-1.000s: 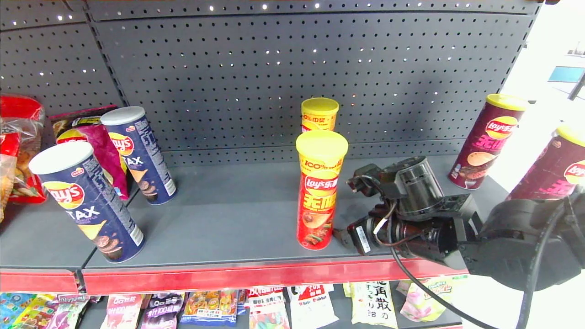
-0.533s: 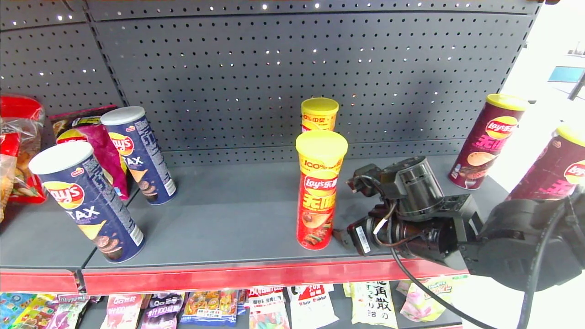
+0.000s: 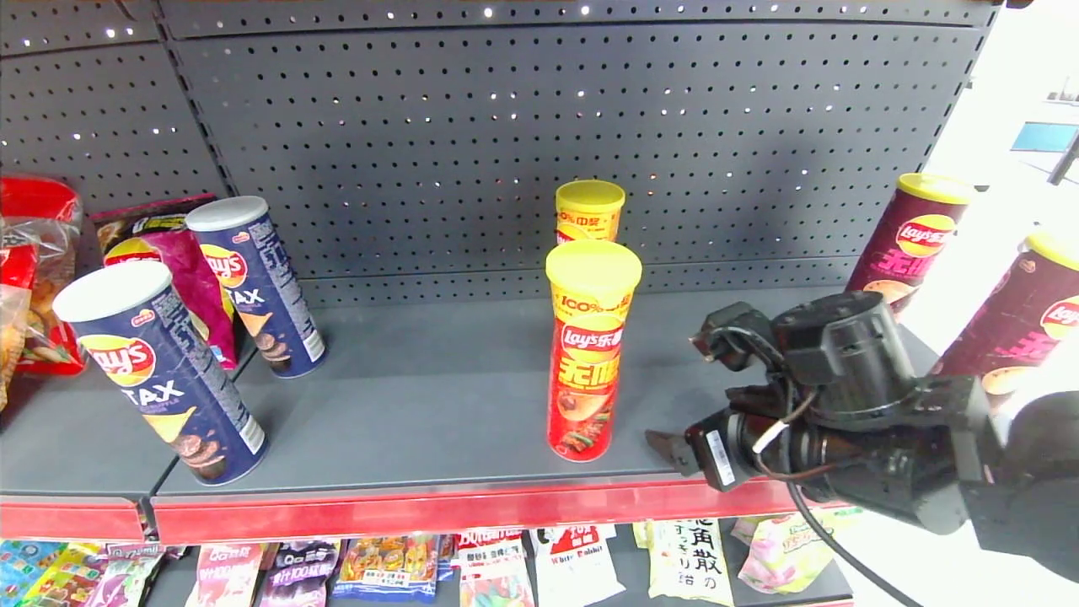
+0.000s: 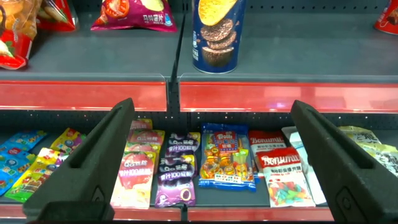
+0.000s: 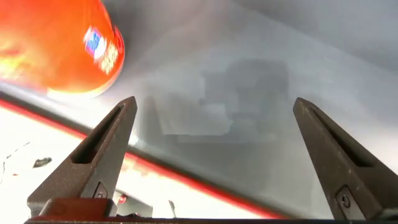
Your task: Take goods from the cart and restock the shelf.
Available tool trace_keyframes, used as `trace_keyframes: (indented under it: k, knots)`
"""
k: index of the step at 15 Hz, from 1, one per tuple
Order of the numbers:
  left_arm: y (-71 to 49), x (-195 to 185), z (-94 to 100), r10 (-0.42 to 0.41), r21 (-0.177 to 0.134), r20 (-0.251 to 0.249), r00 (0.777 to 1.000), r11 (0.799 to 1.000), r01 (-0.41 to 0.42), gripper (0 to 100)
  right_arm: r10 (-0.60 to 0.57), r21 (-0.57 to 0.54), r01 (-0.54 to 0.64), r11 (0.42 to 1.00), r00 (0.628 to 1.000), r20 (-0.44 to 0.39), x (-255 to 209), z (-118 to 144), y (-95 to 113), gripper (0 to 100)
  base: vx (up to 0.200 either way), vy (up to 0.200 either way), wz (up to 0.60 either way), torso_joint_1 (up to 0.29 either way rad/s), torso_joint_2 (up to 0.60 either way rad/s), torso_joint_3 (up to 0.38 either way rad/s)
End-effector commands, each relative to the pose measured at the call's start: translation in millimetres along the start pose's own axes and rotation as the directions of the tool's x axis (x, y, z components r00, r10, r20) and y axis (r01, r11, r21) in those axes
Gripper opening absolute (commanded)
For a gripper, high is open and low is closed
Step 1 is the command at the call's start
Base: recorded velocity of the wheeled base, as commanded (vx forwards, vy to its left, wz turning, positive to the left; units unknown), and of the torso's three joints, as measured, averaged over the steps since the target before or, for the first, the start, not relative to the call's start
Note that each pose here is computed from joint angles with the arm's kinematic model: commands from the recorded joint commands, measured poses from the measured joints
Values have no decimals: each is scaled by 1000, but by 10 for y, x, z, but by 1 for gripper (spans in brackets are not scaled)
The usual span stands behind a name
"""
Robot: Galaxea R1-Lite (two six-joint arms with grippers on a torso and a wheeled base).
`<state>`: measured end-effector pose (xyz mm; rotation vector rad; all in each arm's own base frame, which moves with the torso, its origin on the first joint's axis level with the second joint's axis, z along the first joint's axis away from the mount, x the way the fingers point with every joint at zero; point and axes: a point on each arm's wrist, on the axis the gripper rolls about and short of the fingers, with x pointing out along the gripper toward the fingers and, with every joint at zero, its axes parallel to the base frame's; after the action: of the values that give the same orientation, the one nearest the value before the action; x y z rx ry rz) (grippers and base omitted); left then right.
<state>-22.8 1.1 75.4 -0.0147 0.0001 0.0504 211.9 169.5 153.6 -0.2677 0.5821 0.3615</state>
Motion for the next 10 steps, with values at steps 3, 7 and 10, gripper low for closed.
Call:
trace_keyframes:
  k: [3, 7, 10]
  knots:
    - [0, 0, 0, 2, 1, 0, 1000, 1000, -2, 100, -10, 43, 4, 999, 991, 131, -842, -371, -303, 100, 0, 0, 0, 0, 0, 0]
    - [0, 0, 0, 2, -1, 0, 1000, 1000, -2, 100, -75, 106, 53, 993, 973, 217, -1338, -1009, -565, 100, 0, 0, 0, 0, 0, 0]
    - [0, 0, 0, 2, -1, 0, 1000, 1000, -2, 100, -119, 131, 89, 987, 962, 247, -1481, -1452, -683, 100, 0, 0, 0, 0, 0, 0]
